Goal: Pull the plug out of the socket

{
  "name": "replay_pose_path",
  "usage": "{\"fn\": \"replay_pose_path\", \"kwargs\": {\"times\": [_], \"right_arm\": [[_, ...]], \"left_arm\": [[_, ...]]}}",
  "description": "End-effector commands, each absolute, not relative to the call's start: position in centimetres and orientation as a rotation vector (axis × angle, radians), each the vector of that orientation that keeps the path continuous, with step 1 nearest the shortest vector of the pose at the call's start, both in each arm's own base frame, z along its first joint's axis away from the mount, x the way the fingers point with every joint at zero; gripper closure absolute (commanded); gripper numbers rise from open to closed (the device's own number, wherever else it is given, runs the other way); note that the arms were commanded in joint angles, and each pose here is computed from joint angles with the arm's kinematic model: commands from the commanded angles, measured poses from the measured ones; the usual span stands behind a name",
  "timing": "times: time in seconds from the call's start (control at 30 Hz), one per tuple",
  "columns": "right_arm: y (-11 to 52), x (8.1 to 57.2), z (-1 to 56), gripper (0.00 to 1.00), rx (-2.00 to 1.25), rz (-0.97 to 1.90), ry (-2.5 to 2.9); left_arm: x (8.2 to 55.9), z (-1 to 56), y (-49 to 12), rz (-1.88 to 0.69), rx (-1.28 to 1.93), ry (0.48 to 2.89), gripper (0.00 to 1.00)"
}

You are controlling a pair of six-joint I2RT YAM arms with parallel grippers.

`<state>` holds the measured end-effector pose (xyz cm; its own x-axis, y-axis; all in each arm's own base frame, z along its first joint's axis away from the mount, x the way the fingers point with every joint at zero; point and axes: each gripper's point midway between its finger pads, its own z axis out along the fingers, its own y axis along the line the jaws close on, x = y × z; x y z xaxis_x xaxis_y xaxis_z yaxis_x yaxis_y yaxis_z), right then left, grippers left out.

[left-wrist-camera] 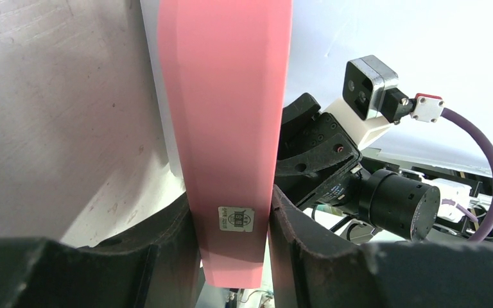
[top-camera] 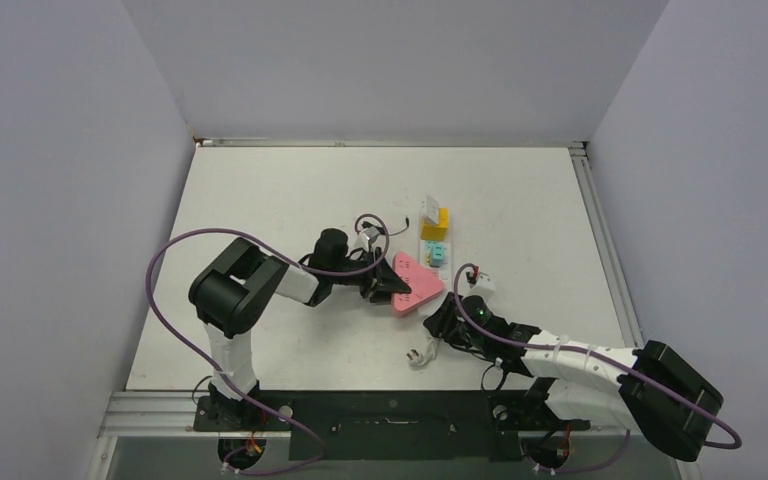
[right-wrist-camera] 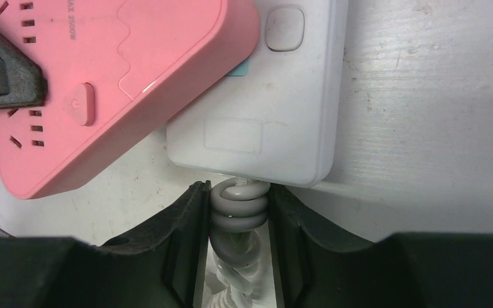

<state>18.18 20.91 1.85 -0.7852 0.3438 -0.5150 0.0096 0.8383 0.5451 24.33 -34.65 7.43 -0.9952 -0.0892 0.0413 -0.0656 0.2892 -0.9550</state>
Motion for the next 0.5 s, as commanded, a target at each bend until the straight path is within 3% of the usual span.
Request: {"fn": "replay_pose_path", "kwargs": {"times": [0.0, 0.2, 0.47], "right_arm": [[21.0, 18.8, 1.7, 0.95, 0.274, 0.702, 2.368], [20.9, 18.8, 1.4, 0.95, 0.271, 0.690, 2.377], [21.3, 19.0, 2.2, 0.95, 0.275, 0.716, 2.360]], "left_arm": [[24.8, 8.3, -34.9, -1.912, -0.150, 2.435, 0.94], [24.7, 8.2, -35.0, -1.945, -0.165, 2.419, 1.00], [25.0, 7.2, -34.4, -1.797, -0.137, 2.450, 1.00]]}}
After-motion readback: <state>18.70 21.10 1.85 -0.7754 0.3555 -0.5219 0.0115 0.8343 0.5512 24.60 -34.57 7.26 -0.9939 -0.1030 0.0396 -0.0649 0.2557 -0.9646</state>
